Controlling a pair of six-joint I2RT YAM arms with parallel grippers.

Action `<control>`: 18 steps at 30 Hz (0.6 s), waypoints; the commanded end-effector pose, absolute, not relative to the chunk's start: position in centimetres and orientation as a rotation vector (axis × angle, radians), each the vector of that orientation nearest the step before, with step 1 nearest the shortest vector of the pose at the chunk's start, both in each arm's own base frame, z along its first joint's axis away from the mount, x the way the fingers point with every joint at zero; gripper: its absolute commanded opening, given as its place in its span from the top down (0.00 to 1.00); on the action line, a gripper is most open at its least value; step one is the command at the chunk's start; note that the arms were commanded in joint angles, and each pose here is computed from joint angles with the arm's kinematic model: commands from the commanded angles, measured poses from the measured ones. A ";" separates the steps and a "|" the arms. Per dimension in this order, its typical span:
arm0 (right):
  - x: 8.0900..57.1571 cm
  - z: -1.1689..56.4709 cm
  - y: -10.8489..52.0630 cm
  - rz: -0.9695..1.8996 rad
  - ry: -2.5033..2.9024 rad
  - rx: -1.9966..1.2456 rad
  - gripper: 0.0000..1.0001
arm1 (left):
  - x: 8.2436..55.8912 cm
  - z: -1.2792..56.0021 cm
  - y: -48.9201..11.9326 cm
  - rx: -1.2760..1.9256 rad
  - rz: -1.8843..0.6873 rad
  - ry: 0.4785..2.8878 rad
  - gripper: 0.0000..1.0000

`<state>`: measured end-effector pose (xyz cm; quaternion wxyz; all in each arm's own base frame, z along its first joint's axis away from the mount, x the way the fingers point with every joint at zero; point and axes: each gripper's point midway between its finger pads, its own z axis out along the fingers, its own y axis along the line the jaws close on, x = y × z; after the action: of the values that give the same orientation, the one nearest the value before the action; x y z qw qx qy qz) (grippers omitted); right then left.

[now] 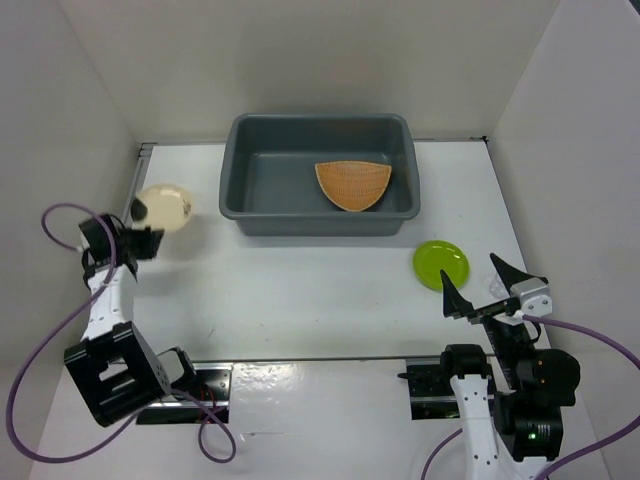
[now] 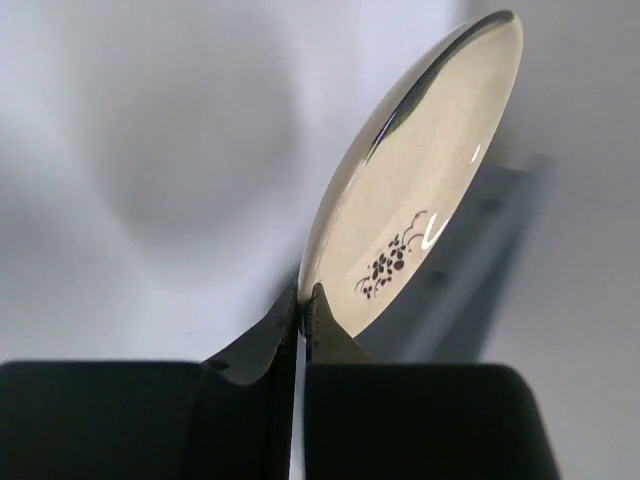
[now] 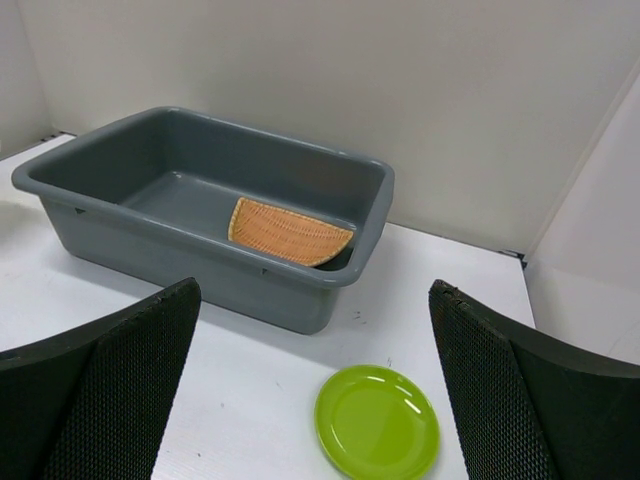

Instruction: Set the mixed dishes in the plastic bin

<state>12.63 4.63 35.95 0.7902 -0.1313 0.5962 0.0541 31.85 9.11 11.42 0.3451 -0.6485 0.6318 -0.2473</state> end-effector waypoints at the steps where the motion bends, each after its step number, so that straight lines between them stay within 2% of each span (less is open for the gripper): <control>1: 11.8 36.9 4.5 0.100 1.218 -0.270 0.01 | 36.0 22.4 8.2 -1.416 -0.746 1.552 1.00; 7: 11.8 36.9 4.5 0.100 1.218 -0.270 0.01 | 39.3 29.7 2.6 -1.207 -0.933 1.511 1.00; 11: 11.8 36.9 4.5 0.100 1.218 -0.270 0.01 | 43.7 32.9 -6.3 -0.955 -1.069 1.671 1.00; 13: 11.8 36.9 4.5 0.100 1.218 -0.270 0.01 | 46.3 30.6 -10.6 -0.886 -1.120 1.836 1.00; 15: 11.8 36.9 4.5 0.100 1.218 -0.270 0.01 | 48.4 30.2 -16.5 -0.726 -1.222 1.978 1.00; 17: 11.8 36.9 4.5 0.100 1.218 -0.270 0.01 | 49.4 29.4 -19.8 -0.627 -1.245 2.062 1.00; 18: 11.8 36.9 4.5 0.100 1.218 -0.270 0.01 | 49.7 26.6 -22.1 -0.620 -1.225 2.157 1.00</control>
<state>12.91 4.57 35.62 0.7880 -0.1300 0.5993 0.0538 50.72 -16.71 29.53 0.3553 -0.3014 0.7573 -0.4577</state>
